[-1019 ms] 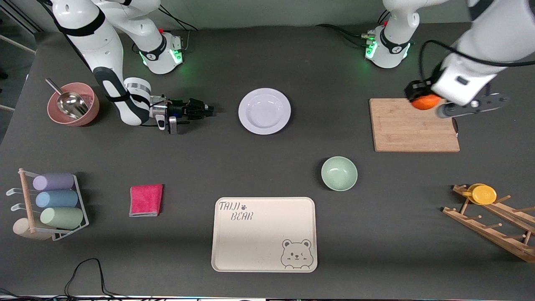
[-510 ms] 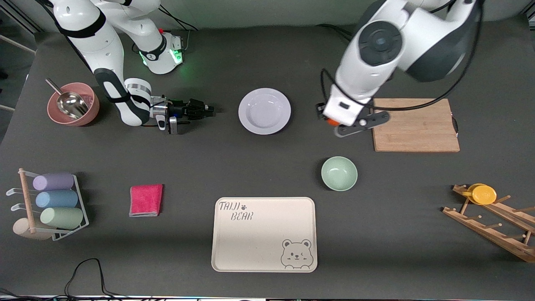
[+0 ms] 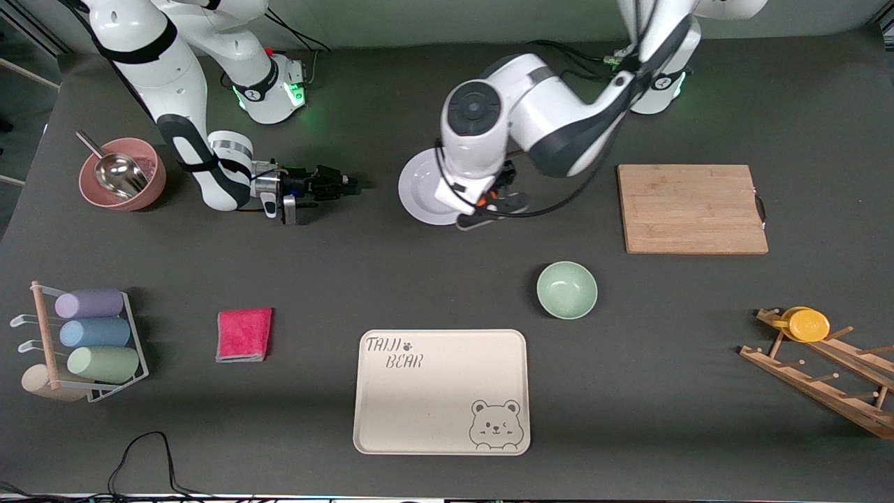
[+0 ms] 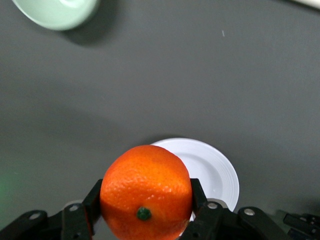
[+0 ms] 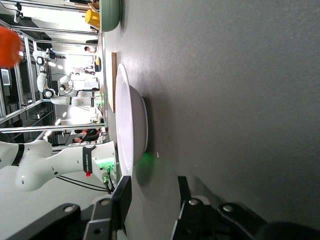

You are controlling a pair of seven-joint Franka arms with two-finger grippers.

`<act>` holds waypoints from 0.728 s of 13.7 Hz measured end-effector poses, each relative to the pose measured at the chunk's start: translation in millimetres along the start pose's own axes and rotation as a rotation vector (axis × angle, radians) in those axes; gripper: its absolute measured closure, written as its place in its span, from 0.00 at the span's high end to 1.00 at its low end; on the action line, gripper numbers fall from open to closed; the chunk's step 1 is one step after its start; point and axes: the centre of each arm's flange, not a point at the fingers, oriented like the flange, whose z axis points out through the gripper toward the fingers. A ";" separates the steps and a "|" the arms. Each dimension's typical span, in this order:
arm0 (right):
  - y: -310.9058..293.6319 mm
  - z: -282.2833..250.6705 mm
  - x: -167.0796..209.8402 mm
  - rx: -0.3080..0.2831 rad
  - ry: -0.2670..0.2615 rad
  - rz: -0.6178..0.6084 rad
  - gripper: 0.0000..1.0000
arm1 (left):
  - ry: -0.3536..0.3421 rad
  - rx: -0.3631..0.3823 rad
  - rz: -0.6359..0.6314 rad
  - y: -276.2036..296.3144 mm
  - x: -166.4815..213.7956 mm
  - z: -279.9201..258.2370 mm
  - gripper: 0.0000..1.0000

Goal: Place orange and plate with both arms
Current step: 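Carry the orange over the white plate with the left gripper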

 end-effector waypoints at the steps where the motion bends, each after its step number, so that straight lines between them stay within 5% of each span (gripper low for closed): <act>1: 0.0 0.1 0.0 0.001 0.000 0.000 0.44 | -0.010 0.008 0.003 11.4 -13.3 17.1 0.70; 10: -0.1 0.2 0.2 0.002 0.000 0.000 0.44 | -0.006 0.055 0.100 57.5 -74.6 127.1 0.70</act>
